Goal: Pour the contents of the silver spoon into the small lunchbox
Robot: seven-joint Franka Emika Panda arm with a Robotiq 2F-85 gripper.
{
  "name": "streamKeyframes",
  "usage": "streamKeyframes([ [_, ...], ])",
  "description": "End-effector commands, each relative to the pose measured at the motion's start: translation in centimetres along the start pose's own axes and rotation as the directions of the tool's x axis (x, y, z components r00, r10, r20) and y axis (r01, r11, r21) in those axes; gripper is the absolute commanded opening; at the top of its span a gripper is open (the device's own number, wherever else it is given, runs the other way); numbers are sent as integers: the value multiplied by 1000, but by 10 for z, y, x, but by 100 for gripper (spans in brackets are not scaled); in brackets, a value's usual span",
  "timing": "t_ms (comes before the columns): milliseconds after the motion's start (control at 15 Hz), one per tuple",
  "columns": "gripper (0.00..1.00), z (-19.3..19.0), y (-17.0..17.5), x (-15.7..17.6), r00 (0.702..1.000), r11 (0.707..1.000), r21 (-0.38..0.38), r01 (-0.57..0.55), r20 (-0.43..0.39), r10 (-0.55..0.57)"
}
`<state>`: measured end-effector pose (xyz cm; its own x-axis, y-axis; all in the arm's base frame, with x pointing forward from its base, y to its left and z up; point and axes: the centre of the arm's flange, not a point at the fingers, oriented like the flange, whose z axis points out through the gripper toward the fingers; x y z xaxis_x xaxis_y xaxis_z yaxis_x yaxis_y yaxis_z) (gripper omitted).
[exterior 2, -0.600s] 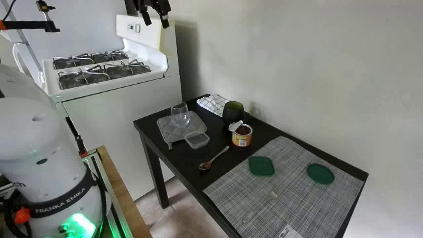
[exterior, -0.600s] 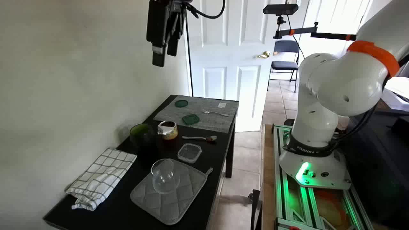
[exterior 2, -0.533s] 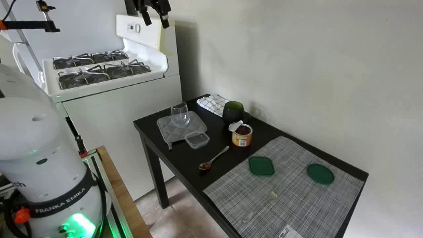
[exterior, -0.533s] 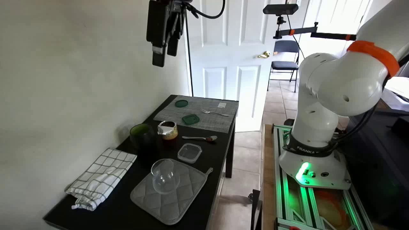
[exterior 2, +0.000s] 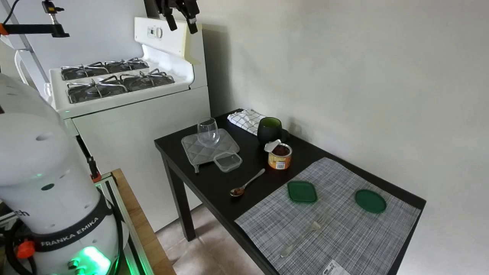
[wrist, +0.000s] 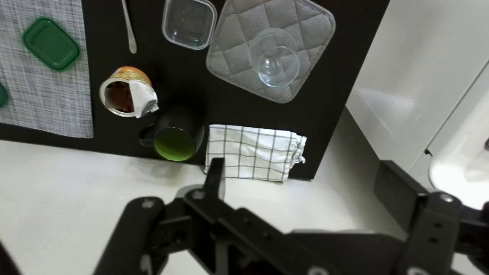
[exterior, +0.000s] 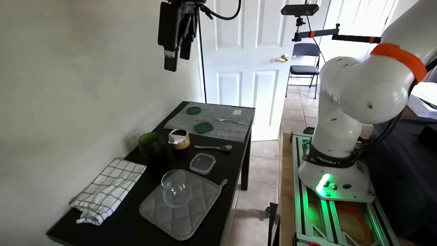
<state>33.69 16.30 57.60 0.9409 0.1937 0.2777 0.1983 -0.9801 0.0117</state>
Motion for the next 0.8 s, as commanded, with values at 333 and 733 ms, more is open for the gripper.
streamKeyframes([
  [333,100,50,136,-56,977,986,-107,-125,160,141],
  [733,100,112,205,-90,965,997,-36,-68,250,75],
])
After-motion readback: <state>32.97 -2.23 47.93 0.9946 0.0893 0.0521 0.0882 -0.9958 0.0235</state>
